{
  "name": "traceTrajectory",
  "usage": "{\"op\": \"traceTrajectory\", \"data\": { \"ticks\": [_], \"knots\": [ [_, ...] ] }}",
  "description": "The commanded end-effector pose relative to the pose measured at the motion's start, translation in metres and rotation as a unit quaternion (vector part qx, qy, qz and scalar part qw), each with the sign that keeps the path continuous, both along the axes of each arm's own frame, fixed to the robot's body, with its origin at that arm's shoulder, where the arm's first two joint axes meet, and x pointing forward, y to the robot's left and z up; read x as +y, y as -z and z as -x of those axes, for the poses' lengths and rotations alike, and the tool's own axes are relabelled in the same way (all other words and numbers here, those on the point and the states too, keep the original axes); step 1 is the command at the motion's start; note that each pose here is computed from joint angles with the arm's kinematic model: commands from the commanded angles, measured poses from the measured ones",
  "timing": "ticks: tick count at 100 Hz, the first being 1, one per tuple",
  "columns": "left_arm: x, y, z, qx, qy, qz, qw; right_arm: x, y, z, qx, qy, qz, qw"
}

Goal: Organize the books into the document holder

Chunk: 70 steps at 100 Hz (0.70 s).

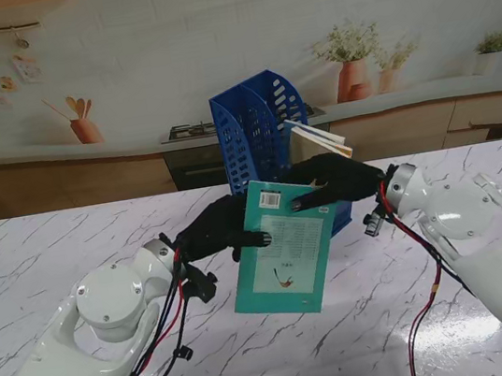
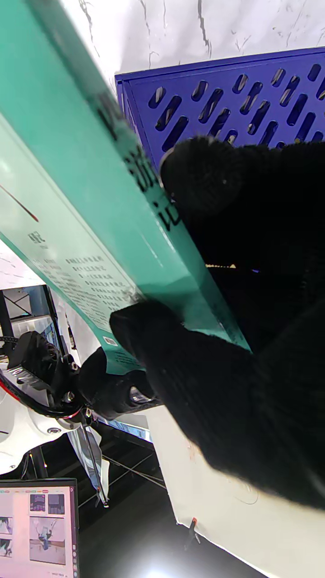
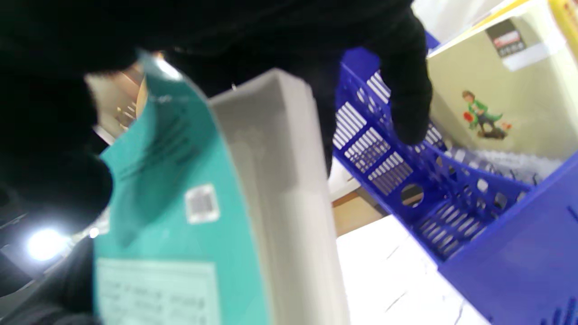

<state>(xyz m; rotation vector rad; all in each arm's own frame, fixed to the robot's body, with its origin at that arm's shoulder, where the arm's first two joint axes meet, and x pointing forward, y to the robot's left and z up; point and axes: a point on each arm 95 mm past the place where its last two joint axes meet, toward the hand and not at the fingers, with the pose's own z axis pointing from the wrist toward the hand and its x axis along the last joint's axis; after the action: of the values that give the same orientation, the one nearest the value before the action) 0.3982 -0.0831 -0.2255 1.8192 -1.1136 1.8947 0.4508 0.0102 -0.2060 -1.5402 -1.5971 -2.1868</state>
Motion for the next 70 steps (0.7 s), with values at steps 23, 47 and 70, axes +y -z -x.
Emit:
{"op": "traceTrajectory", "data": {
  "ticks": [23, 47, 70],
  "knots": [
    [-0.003, -0.013, -0.001, -0.018, 0.007, 0.007, 0.9998, 0.0, 0.006, 0.004, 0.028, -0.035, 0.006, 0.999],
    [-0.003, -0.014, -0.003, -0.017, 0.005, 0.008, 0.9998, 0.006, 0.006, 0.006, 0.023, -0.042, -0.022, 0.9986],
    [-0.004, -0.013, -0.008, -0.017, -0.002, 0.013, 0.9998, 0.009, 0.01, 0.011, 0.011, -0.055, -0.026, 0.9981]
  ]
}}
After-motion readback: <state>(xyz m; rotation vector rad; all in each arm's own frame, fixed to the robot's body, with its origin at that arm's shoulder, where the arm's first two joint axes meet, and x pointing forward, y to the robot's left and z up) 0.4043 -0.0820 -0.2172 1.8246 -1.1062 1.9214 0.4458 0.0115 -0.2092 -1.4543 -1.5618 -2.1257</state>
